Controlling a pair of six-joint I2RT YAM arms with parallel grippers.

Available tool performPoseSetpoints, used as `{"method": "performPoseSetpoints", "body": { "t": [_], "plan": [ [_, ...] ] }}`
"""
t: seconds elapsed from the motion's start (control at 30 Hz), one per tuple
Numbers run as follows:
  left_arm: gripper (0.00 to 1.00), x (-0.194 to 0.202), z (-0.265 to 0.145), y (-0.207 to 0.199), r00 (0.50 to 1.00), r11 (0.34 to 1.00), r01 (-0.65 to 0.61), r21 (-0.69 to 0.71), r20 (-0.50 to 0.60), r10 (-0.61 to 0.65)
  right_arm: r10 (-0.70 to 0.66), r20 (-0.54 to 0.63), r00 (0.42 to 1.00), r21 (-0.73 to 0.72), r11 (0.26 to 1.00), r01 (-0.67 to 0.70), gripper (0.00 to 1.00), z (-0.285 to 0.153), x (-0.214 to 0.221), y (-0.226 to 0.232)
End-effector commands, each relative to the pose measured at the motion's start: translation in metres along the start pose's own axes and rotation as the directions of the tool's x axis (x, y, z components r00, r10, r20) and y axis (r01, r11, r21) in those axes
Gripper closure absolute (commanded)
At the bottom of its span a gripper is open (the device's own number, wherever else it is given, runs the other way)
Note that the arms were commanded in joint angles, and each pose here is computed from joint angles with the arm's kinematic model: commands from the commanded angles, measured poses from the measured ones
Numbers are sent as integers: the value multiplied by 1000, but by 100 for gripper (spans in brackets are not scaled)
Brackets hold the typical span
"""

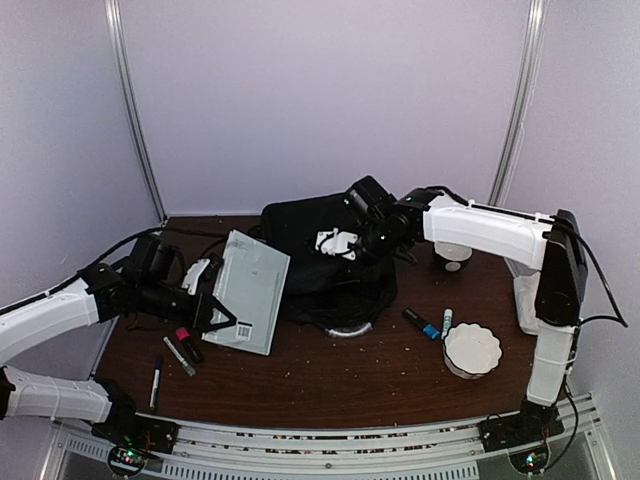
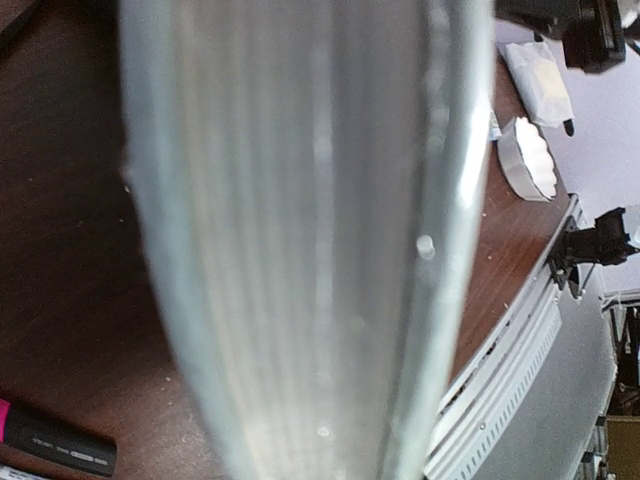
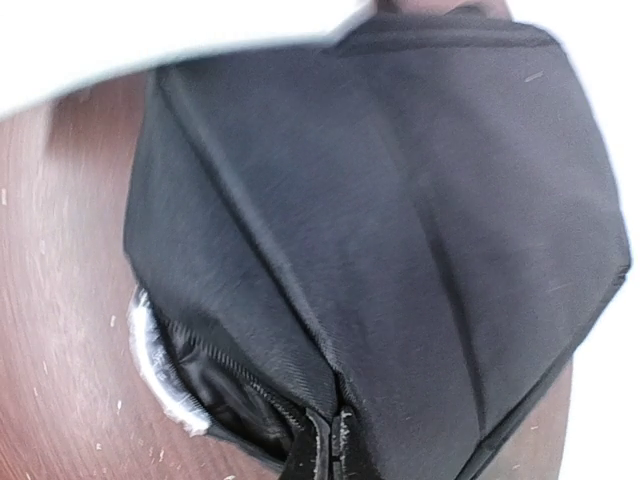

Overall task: Pack the student bag
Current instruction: Pick up the largest pocket of the bag from the student bag, then place the book in the largest pocket of the bag.

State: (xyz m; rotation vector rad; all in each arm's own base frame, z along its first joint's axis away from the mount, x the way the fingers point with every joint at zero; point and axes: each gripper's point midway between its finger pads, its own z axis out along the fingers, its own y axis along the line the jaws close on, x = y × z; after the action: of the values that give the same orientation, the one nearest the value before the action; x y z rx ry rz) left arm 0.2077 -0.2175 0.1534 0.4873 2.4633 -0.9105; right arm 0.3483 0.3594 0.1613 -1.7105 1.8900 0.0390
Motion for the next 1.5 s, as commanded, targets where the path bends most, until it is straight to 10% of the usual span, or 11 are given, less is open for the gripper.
{"method": "performPoseSetpoints", "body": {
  "t": [0.0, 0.3, 1.47],
  "plan": [
    [100, -11, -23, -46, 991, 969, -106, 221, 98, 86, 75, 123, 990, 75, 994, -85, 100, -36, -39, -34],
    [100, 34, -43, -83, 982, 885, -100, 454, -100, 162, 162, 191, 968, 95, 978, -183, 100, -47, -70, -64],
    [100, -43, 83, -110, 969, 721, 126, 681, 71, -237, 253, 329, 910, -51, 967, -250, 100, -79, -112, -51]
  ]
}}
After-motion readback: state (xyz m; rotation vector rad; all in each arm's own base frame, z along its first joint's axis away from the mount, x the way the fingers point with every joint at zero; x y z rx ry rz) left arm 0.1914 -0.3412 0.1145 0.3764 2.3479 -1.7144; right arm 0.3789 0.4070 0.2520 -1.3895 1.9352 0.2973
